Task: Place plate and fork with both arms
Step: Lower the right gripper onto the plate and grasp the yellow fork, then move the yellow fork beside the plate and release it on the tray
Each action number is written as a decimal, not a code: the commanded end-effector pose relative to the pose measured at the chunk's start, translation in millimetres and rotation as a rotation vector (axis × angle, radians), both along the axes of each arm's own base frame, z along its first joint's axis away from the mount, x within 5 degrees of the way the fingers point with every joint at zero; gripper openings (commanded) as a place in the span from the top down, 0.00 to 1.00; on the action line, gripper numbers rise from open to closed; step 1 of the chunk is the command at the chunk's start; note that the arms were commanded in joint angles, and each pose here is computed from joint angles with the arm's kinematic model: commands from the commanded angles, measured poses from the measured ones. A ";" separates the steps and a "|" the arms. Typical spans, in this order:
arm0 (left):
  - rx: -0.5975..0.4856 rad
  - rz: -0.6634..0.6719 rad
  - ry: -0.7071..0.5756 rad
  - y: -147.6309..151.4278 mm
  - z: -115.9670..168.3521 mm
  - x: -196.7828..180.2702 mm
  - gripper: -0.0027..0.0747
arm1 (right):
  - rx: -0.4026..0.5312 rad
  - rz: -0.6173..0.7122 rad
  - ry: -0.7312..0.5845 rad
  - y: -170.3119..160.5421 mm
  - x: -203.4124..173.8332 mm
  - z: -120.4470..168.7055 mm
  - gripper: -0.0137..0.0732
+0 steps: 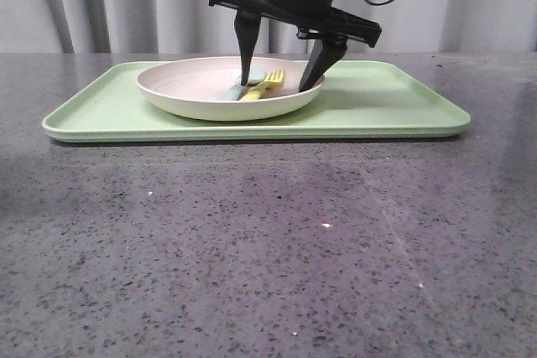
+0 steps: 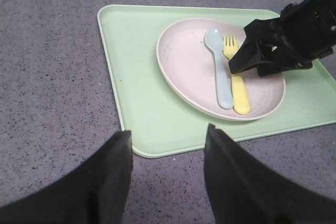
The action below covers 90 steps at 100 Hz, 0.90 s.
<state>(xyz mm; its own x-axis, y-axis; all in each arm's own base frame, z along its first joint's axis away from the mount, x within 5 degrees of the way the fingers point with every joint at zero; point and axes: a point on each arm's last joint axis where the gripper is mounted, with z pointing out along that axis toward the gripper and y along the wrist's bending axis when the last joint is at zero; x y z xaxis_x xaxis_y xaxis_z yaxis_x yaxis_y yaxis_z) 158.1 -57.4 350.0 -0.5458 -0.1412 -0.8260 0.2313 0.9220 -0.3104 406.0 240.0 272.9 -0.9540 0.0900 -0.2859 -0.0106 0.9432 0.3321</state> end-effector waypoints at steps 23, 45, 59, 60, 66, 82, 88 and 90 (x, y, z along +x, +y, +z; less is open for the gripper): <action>-0.042 0.009 -0.091 -0.8 15.6 0.7 0.56 | 0.035 -0.004 -0.084 -3.3 -2.3 29.0 0.44; -0.042 0.009 -0.091 -0.8 15.6 0.7 0.56 | 0.024 -0.003 -0.065 -2.4 -0.7 22.2 0.62; -0.042 0.009 -0.091 -0.8 15.6 0.7 0.56 | 0.020 -0.001 -0.057 -2.7 -1.4 22.2 0.85; -0.042 0.009 -0.091 -0.8 15.6 0.7 0.56 | 0.020 -0.001 -0.057 -2.7 -1.4 22.2 0.86; -0.042 0.009 -0.091 -0.8 15.6 0.7 0.56 | 0.020 -0.001 -0.057 -2.7 -1.4 22.2 0.93; -0.042 0.009 -0.091 -0.8 15.6 0.7 0.56 | 0.030 -0.002 -0.072 -5.1 -4.9 32.4 0.92; -0.042 0.009 -0.091 -0.8 15.6 0.7 0.56 | 0.035 -0.004 -0.086 -7.4 -6.8 39.3 0.92; -0.042 0.009 -0.091 -0.8 15.6 0.7 0.56 | 0.038 -0.004 -0.094 -8.1 -7.8 42.4 0.92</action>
<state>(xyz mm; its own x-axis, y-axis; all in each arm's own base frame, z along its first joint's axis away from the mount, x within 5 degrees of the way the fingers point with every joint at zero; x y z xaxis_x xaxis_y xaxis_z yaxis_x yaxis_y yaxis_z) 158.1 -57.4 350.0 -0.5458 -0.1412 -0.8260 0.2313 0.9220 -0.3104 408.3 241.6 266.3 -0.9573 0.0926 -0.2738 -0.0034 0.9436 0.3312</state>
